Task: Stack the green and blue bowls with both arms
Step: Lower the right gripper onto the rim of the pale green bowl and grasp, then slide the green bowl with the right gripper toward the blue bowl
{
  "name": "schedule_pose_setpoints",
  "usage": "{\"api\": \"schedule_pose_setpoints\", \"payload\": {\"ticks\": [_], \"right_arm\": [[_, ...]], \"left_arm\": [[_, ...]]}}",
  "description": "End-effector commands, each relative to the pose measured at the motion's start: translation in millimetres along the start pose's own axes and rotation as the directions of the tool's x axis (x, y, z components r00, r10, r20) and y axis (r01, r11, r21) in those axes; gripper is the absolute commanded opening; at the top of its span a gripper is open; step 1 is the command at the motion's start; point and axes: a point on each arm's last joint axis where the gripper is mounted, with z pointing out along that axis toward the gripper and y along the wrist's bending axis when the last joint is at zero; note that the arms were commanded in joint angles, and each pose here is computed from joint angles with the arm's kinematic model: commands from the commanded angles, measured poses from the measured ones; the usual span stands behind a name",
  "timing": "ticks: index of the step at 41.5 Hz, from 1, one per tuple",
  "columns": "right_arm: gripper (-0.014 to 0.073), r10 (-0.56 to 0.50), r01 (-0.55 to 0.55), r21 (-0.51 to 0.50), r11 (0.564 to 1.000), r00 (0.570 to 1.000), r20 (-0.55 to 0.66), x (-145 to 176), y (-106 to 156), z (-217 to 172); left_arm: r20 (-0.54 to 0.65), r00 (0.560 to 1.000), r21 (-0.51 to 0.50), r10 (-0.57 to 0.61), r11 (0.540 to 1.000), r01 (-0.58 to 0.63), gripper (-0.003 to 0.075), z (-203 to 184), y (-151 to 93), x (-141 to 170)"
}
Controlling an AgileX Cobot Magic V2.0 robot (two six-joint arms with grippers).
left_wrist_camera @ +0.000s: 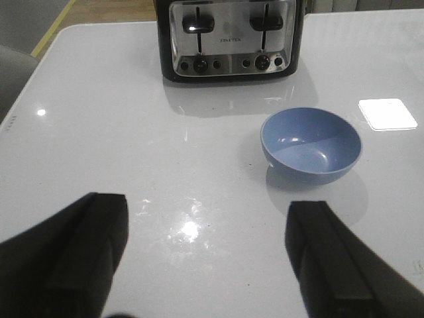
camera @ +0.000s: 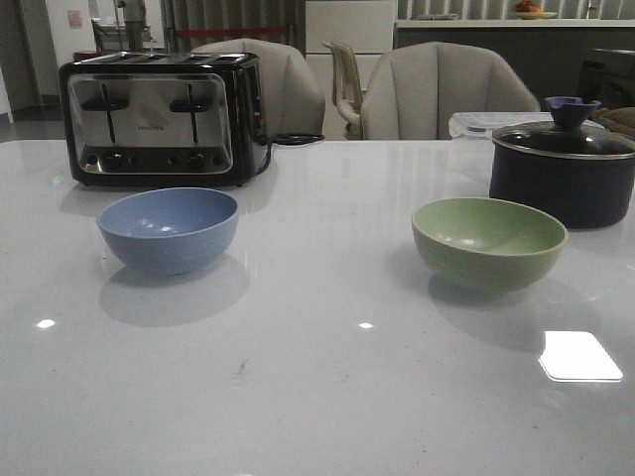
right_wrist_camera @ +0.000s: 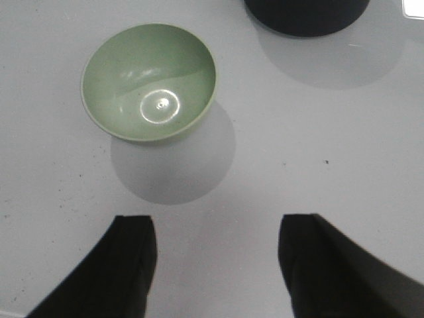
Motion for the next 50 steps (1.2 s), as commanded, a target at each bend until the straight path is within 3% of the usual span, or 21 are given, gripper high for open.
{"api": "schedule_pose_setpoints", "payload": {"ticks": [1, 4, 5, 22, 27, 37, 50], "right_arm": [[0.0516, 0.019, -0.018, -0.013, 1.0, 0.997, 0.075, -29.6, 1.1, 7.2], [0.0516, 0.031, -0.03, -0.018, 0.999, 0.999, 0.043, -38.8, 0.7, 20.6], [0.0516, 0.075, -0.078, -0.023, 0.997, 0.989, -0.127, -72.2, -3.8, 101.7], [0.0515, 0.089, -0.095, -0.007, 0.995, 0.96, -0.266, -89.0, -13.4, 207.4], [0.0477, 0.089, -0.096, -0.007, 0.995, 0.948, -0.307, -87.8, -14.6, 223.0], [0.0225, 0.088, -0.096, -0.009, 0.995, 0.943, -0.321, -88.3, -14.6, 226.4], [0.003, 0.086, -0.097, -0.012, 0.995, 0.933, -0.349, -86.4, -13.9, 224.0]], "left_arm": [[0.099, 0.995, 0.0, -0.01, 1.0, 0.01, 0.0554, -2.3, 0.1, -15.3], [0.099, 0.995, 0.0, -0.01, 1.0, 0.01, 0.0554, -2.3, 0.1, -15.3], [0.099, 0.995, 0.0, -0.01, 1.0, 0.01, 0.0554, -2.3, 0.1, -15.3], [0.101, 0.995, 0.0, -0.01, 1.0, 0.01, 0.0554, -2.3, 0.1, -15.5], [0.101, 0.995, 0.0, -0.01, 1.0, 0.01, 0.0554, -2.3, 0.1, -15.5], [0.101, 0.995, 0.0, -0.01, 1.0, 0.01, 0.0554, -2.3, 0.1, -15.5], [0.101, 0.995, 0.0, -0.01, 1.0, 0.01, 0.0554, -2.3, 0.1, -15.5]]}}
